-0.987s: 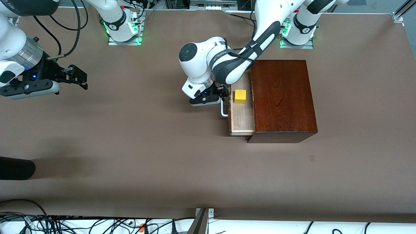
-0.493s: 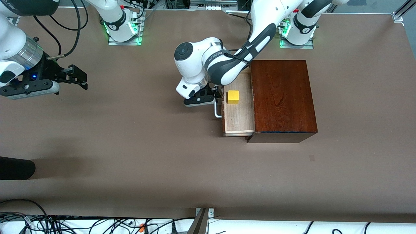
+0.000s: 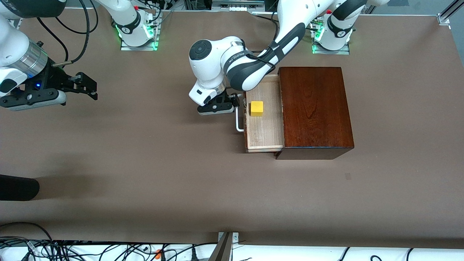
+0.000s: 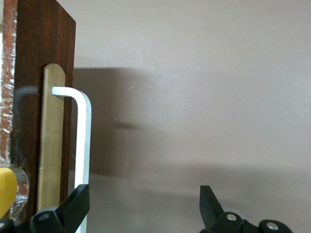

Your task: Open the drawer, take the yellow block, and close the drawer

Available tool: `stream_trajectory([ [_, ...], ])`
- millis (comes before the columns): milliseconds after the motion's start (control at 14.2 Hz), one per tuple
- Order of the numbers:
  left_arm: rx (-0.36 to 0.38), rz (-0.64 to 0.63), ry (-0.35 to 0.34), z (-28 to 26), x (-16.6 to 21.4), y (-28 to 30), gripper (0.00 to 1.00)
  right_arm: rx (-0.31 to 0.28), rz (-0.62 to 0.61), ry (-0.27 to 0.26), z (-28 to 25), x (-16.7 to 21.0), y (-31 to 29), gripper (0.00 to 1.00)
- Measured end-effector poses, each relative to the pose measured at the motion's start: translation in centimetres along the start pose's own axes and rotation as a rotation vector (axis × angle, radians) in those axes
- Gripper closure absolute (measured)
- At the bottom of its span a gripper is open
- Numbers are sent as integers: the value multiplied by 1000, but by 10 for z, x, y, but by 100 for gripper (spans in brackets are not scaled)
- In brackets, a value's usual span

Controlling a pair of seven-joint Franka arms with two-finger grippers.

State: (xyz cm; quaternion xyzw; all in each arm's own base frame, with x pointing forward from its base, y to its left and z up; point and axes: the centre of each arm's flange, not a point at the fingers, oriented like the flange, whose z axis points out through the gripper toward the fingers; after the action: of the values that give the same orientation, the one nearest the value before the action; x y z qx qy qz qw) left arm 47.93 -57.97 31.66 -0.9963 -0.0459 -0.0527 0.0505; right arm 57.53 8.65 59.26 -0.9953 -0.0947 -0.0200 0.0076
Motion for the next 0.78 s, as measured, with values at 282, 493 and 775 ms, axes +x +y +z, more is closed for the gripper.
stream_trajectory([
  [282,-50,-75,-39,-63,41,-39,0,0,1,0,0,0,0,0],
  [493,-86,-77,-93,-141,93,-126,0,0,3,0,0,0,2,0],
  [775,-68,-48,-128,-201,140,-254,0,6,3,-35,19,6,1,0],
])
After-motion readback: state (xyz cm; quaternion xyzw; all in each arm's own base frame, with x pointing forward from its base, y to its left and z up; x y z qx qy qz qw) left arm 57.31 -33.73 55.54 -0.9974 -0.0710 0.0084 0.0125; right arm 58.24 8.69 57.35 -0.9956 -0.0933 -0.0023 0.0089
